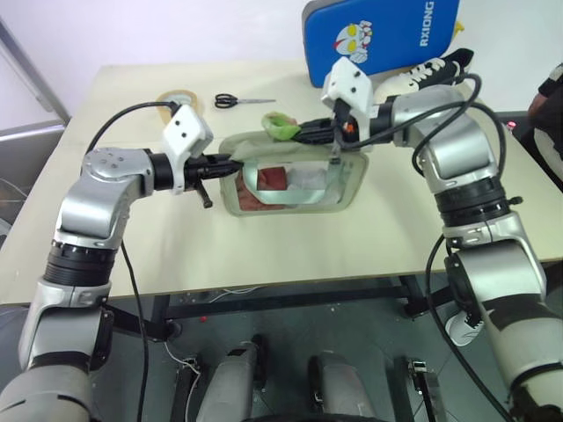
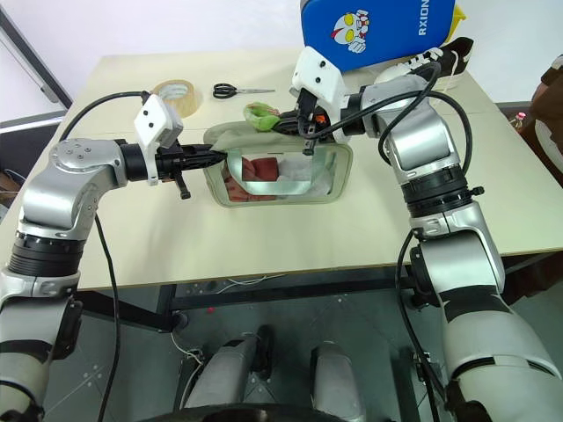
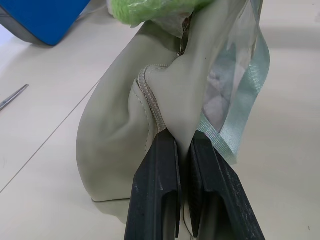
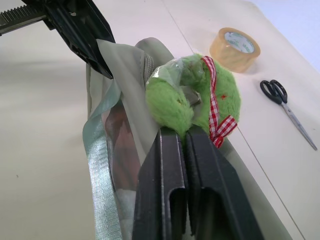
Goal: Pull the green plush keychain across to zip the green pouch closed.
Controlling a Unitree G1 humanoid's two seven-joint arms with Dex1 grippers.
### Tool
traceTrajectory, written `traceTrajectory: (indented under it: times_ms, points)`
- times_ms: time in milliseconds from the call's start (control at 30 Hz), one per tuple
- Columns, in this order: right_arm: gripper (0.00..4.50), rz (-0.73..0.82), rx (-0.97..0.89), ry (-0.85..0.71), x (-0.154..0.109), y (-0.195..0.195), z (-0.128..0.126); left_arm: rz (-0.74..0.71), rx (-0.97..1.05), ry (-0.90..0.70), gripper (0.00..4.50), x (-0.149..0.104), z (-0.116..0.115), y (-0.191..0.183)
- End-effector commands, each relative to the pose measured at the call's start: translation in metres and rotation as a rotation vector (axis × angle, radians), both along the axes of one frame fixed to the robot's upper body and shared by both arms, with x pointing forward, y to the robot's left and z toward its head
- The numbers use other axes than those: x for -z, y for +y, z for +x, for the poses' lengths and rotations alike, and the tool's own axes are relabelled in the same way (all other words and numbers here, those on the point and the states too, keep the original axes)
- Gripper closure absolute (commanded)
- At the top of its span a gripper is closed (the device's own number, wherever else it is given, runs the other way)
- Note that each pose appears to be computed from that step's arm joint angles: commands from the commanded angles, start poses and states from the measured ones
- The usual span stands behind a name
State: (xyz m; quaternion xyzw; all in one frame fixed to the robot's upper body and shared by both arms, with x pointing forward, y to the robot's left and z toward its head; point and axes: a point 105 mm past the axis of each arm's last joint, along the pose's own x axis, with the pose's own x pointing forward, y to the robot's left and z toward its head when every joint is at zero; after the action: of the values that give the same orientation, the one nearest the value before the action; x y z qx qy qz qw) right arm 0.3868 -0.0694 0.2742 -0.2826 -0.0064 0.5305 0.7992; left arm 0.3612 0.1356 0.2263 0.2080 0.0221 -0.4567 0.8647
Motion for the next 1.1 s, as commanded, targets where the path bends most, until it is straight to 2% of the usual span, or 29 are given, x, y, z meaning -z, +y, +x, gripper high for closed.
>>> traceTrajectory:
  times_ms: [33,167,267,300,367,433,567,633,733,800,967,1100]
  points:
    - [4.45,0.115,0.066,-0.099,-0.045,-0.011,0.001,0.001,0.011,-0.043,4.5,-0.011,-0.001,-0.003]
    - [4.45,0.184,0.158,-0.11,-0.059,-0.033,-0.001,-0.002,0.011,-0.043,4.5,-0.011,-0.001,-0.004]
    - [4.45,0.232,0.315,-0.15,-0.069,-0.064,0.005,-0.004,0.01,-0.038,4.5,-0.009,-0.001,-0.003]
    - [4.45,0.208,0.42,-0.193,-0.067,-0.085,0.01,-0.003,0.011,-0.035,4.5,-0.008,-0.001,-0.003]
    - [4.45,0.072,0.612,-0.28,-0.05,-0.129,0.015,-0.004,0.015,-0.028,4.5,-0.006,-0.002,-0.004]
    - [4.45,-0.039,0.725,-0.322,-0.033,-0.158,0.016,-0.003,0.018,-0.026,4.5,-0.005,-0.002,-0.005]
    - [4.45,-0.257,0.862,-0.37,0.006,-0.198,0.011,-0.002,0.026,-0.024,4.5,-0.004,-0.001,-0.007]
    - [4.45,-0.301,0.891,-0.354,0.026,-0.206,0.01,-0.003,0.031,-0.021,4.5,-0.004,-0.002,-0.009]
    - [4.45,-0.262,0.871,-0.264,0.069,-0.193,0.009,-0.005,0.036,-0.018,4.5,-0.004,-0.002,-0.011]
    - [4.45,-0.137,0.84,-0.156,0.099,-0.168,0.011,-0.005,0.038,-0.014,4.5,-0.003,-0.002,-0.012]
    - [4.45,0.099,0.809,0.005,0.123,-0.124,0.015,-0.008,0.04,-0.013,4.5,-0.003,-0.003,-0.013]
    - [4.45,0.117,0.73,0.078,0.135,-0.095,0.013,-0.011,0.032,-0.018,4.5,-0.003,-0.003,-0.012]
